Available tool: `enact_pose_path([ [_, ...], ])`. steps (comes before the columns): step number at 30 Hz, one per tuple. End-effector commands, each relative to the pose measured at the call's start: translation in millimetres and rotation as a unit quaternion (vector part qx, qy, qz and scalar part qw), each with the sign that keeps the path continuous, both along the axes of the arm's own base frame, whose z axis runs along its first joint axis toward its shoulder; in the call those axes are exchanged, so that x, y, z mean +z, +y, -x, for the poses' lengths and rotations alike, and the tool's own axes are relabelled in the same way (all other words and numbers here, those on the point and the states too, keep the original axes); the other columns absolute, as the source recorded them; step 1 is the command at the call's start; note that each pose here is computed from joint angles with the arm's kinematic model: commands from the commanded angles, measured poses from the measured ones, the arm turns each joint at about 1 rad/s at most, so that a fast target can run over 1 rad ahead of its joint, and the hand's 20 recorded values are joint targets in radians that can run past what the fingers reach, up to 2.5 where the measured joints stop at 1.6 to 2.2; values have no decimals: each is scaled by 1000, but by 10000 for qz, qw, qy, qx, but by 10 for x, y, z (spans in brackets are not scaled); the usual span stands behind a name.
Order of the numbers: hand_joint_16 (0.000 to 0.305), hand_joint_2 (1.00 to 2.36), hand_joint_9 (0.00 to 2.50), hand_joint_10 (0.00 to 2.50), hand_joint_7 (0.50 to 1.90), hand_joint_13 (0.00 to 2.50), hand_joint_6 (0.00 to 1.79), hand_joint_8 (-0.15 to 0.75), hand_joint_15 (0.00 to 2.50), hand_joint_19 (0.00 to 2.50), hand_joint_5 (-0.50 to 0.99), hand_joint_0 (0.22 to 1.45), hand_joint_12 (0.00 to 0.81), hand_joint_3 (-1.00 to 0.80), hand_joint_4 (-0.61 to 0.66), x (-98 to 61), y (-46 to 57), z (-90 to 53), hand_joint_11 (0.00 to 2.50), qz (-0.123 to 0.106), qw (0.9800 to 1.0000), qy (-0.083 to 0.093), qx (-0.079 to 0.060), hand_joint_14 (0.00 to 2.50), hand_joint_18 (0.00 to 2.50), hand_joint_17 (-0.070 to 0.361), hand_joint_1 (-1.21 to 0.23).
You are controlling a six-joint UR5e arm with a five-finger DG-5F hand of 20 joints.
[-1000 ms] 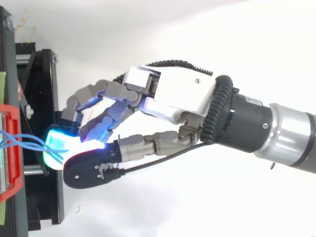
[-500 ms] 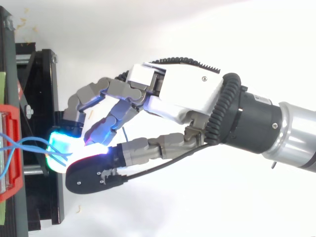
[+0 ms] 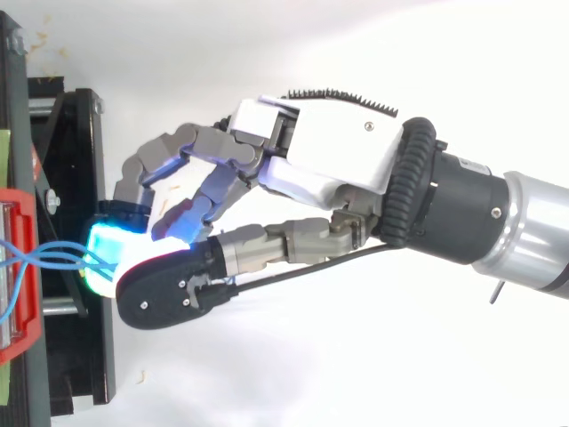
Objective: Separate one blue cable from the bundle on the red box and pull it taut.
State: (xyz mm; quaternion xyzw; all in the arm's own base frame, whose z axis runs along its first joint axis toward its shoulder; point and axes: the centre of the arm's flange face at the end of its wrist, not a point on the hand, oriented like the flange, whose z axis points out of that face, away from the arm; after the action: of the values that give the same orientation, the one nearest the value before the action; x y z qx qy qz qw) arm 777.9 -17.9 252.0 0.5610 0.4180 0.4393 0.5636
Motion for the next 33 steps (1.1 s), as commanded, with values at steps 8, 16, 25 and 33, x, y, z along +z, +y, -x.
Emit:
enact_pose_path([
  [8, 54, 1013, 1199, 9, 896, 939, 896, 287, 381, 612, -81, 605, 420, -244, 141, 39, -20, 20, 262, 9, 10000, 42, -9, 15, 878, 122, -765],
  [16, 49, 1016, 1116, 10, 838, 906, 944, 251, 381, 606, -111, 688, 392, -208, -21, 45, -37, 43, 293, 26, 9999, 125, -16, 16, 850, 111, -895],
  [25, 48, 1004, 1111, 10, 835, 912, 959, 236, 379, 593, -123, 767, 380, -443, -128, 40, -38, 47, 289, 31, 9999, 147, -16, 15, 869, 107, -888],
  [33, 47, 1000, 1147, 12, 869, 927, 947, 236, 374, 601, -108, 739, 379, -500, -112, 40, -38, 47, 295, 31, 9999, 147, -16, 16, 882, 106, -881],
])
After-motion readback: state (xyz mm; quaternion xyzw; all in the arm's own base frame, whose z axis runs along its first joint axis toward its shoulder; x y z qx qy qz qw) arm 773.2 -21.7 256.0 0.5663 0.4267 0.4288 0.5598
